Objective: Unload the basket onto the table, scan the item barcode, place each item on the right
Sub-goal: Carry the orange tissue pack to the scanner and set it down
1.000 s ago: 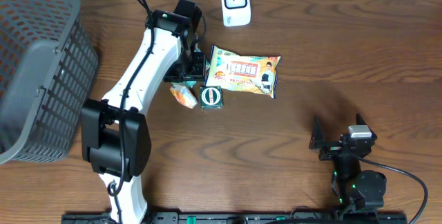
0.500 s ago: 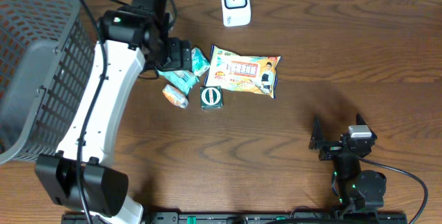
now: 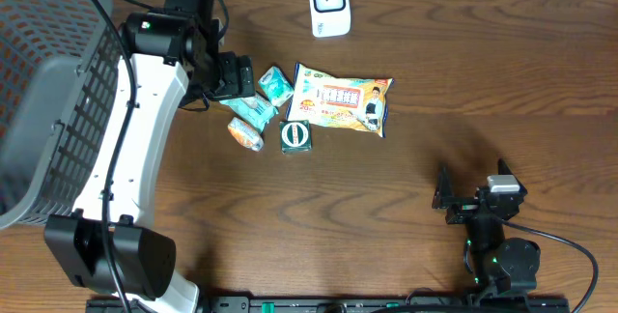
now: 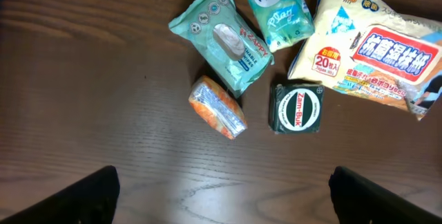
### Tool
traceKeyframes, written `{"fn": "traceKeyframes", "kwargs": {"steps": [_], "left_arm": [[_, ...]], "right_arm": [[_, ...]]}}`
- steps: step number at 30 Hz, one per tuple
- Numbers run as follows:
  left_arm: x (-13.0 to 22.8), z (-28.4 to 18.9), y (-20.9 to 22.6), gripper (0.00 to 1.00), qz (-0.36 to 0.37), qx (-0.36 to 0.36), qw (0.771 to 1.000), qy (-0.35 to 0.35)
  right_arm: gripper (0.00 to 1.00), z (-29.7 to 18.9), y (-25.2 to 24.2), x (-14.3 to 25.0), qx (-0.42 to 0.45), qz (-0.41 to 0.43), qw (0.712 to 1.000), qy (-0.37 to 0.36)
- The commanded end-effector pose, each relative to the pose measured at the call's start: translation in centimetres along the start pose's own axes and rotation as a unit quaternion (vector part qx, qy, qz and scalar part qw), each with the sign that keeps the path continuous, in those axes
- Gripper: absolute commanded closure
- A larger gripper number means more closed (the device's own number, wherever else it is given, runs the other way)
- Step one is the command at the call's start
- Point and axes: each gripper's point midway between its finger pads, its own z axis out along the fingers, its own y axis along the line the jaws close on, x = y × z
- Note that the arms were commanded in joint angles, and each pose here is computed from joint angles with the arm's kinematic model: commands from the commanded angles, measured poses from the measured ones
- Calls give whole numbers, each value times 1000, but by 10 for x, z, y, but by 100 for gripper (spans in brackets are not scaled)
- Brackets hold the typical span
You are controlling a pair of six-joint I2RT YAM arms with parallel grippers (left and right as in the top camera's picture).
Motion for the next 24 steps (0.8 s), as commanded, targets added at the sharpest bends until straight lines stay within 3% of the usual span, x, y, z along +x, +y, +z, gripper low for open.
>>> {"fn": "traceKeyframes", "kwargs": {"steps": [1,4,9,18,24], "left_arm": [[6,12,5,21,4,-8,1000,14],[11,28,5,51,2,-4,1000,22],[22,64,-6,80,2,40,999,34],[14,123,-7,81,13,61,998,-30],[27,145,-1,81,11,54,998,-12]], "right_arm": [[1,0,-1,0,2,-2,1000,0],[1,0,-1,0,2,-2,1000,0],[1,0,-1,0,2,-2,1000,0],[1,0,-1,0,2,-2,1000,0],[1,0,-1,0,2,-2,1000,0]]}}
